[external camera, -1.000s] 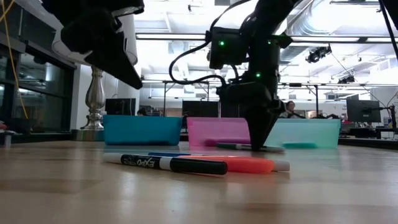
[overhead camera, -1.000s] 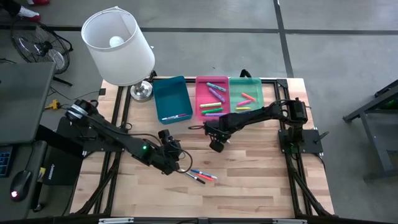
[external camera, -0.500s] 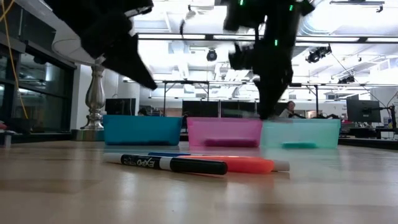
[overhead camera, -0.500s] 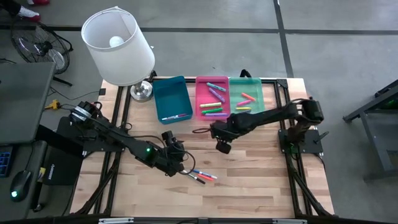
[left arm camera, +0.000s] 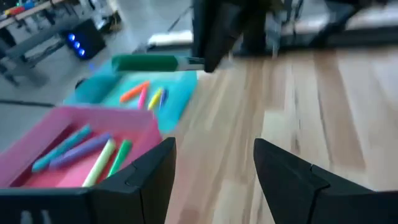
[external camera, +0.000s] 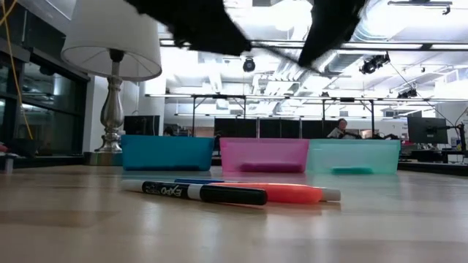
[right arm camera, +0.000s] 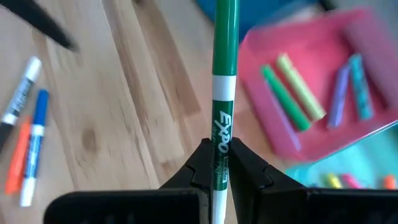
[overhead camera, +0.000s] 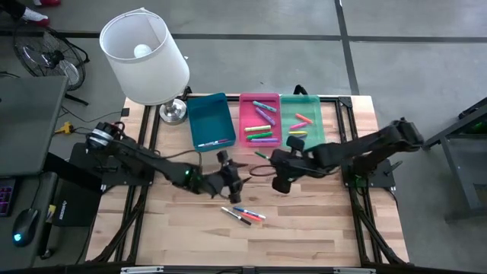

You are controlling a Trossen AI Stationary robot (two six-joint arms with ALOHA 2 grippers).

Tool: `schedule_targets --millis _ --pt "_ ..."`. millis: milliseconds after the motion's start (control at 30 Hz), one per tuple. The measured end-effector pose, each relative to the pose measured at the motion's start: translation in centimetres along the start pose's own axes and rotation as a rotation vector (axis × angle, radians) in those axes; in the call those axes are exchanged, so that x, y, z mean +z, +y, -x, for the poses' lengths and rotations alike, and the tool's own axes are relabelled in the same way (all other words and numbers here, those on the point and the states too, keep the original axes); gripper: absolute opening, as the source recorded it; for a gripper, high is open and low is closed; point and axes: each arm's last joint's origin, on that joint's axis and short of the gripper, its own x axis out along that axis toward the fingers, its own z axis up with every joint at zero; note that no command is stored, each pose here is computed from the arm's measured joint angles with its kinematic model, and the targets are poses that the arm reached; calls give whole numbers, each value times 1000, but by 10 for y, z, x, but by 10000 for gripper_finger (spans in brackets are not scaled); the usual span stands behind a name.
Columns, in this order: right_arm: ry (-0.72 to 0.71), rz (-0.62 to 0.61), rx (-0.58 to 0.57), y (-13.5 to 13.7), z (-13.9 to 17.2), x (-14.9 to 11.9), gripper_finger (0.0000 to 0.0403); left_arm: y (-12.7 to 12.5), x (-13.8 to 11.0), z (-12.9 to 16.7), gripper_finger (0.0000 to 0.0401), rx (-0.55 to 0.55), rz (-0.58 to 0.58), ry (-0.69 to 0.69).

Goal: Pick & Place Markers
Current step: Put the green dry erase marker into the dark blue bin

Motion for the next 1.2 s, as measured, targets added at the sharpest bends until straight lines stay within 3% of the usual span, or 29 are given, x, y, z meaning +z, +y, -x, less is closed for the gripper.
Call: schedule_targets --millis 300,567,800,1200 --pt "-239 56 -63 20 45 -19 17 35 26 -25 209 -113 91 -204" --pt "-361 81 -66 25 42 -37 17 50 32 -33 209 -265 99 -268" --pt "-456 72 -23 19 31 -30 17 48 35 -31 209 -330 103 -311" --pt "-540 59 93 11 13 -19 17 48 36 -31 209 -325 108 -322"
